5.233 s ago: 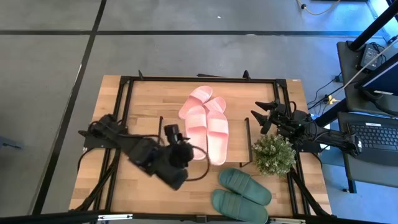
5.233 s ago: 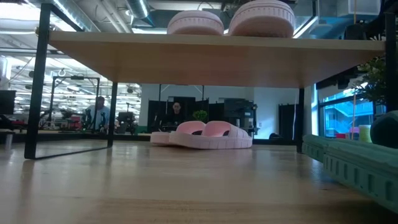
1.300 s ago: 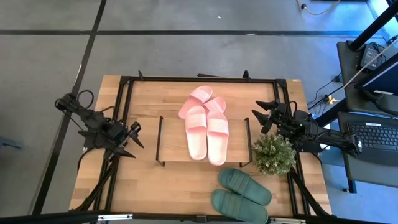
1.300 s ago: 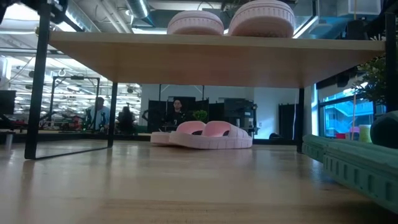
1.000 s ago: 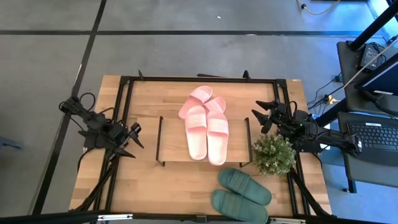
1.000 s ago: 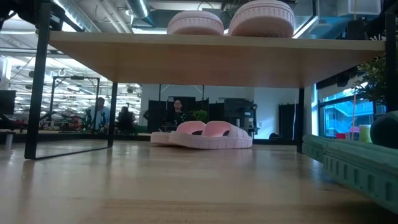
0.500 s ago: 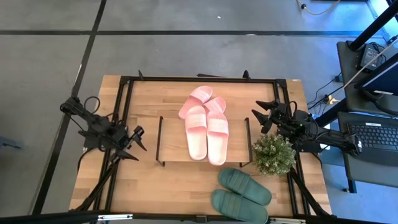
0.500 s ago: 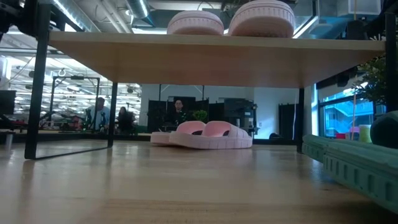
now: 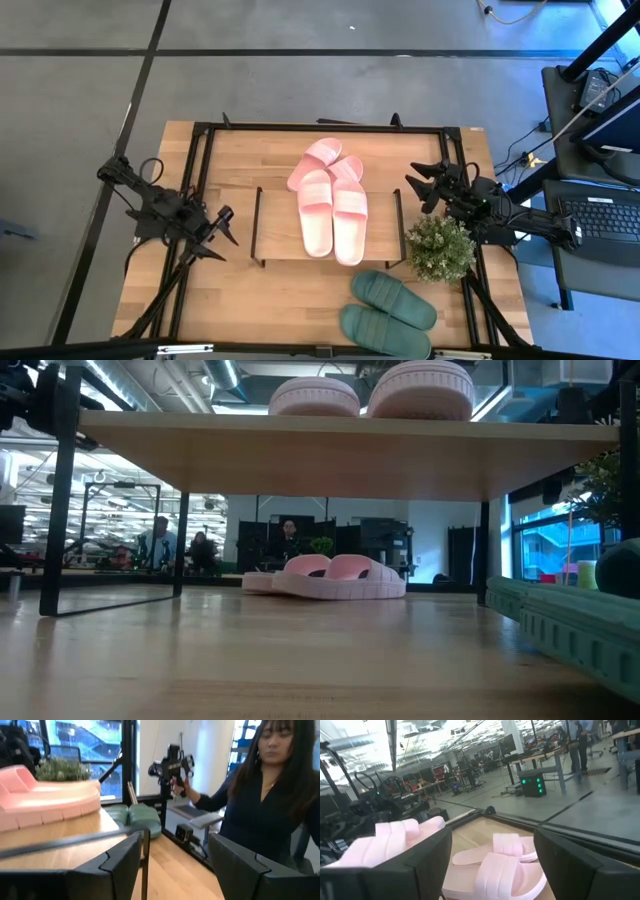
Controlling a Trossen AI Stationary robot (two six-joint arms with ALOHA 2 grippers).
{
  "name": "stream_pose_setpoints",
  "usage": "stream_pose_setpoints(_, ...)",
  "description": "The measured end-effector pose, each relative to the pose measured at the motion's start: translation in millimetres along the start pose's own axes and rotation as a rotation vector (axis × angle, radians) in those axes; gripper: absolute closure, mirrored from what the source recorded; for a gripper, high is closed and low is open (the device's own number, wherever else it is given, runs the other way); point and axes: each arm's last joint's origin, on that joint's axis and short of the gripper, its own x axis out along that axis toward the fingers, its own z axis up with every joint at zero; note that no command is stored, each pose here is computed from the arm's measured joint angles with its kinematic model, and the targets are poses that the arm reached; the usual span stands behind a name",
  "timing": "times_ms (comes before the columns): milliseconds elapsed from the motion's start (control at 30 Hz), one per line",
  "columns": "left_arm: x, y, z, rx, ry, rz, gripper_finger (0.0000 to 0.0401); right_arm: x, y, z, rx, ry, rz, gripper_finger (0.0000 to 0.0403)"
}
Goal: Pick and place slides into the shelf
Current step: Put the pink slipper under the shelf
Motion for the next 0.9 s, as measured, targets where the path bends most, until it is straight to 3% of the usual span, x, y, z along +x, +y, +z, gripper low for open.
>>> stream_pose_setpoints(900,0.0,0.1,-1.4,-0.002,0.015,0.001,0.018,-1.5,4.0,17.6,0.038,-0.165,0.023,0.0121)
